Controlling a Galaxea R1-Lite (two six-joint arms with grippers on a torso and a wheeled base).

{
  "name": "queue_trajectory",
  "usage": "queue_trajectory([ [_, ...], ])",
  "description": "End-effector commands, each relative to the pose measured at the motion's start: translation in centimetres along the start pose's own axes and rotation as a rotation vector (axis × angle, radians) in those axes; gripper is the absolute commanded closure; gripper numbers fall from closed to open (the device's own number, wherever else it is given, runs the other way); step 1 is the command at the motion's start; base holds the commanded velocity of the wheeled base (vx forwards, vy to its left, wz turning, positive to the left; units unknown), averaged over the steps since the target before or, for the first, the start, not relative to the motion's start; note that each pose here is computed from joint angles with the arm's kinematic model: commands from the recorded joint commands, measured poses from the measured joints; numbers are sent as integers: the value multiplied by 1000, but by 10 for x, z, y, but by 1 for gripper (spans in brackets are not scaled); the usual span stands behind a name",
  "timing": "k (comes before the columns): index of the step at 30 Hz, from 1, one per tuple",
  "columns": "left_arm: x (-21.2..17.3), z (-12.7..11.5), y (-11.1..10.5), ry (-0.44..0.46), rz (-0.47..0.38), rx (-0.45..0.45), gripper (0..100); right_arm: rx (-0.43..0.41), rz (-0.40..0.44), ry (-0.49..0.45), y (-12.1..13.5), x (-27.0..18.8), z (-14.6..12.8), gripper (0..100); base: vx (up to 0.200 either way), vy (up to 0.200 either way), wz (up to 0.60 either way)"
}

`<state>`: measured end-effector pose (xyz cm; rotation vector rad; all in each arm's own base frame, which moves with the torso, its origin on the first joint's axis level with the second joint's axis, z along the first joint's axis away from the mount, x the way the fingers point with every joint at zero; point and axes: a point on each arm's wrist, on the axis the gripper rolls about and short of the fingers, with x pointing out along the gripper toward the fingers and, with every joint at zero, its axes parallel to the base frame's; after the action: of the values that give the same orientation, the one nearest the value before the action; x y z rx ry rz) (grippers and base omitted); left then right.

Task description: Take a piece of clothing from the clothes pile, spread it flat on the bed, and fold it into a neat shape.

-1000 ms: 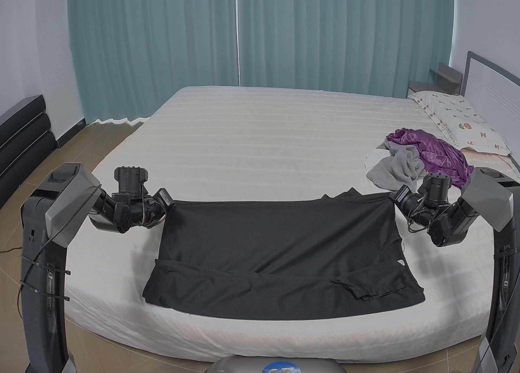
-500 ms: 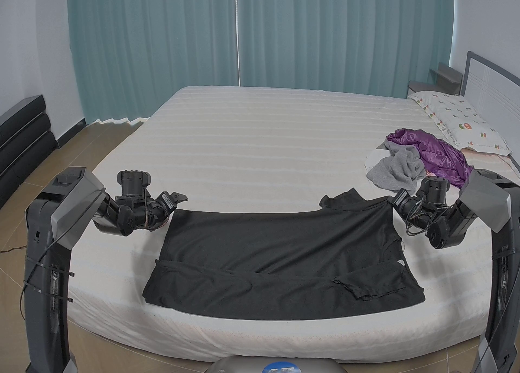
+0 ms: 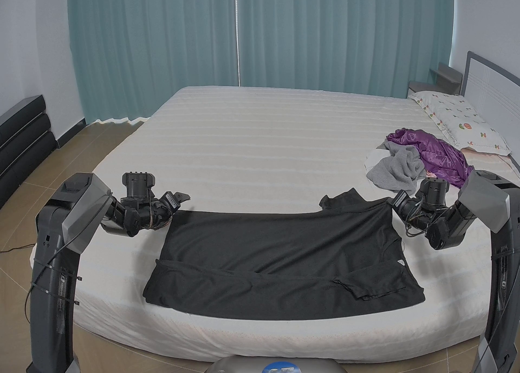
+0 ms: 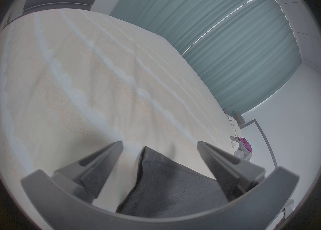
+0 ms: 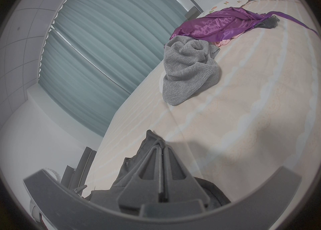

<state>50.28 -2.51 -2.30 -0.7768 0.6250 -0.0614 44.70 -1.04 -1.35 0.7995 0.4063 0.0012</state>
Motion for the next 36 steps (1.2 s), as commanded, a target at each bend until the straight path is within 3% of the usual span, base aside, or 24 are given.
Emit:
queue_trajectory([
  [1,5,-5,5,9,7,-1,100,2,-5,2,-2,0,-1,100,0,0,0],
  [21,-8,8,-1,-99,19,-20,100,-1,7,-23,2,-2,5,100,0,0,0],
  [27,-14,15,-7,-146,-18,-43,100,-7,20,-42,3,-1,5,100,0,0,0],
  [36,-26,22,-11,-172,-32,-42,100,-73,38,-50,0,-2,0,100,0,0,0],
])
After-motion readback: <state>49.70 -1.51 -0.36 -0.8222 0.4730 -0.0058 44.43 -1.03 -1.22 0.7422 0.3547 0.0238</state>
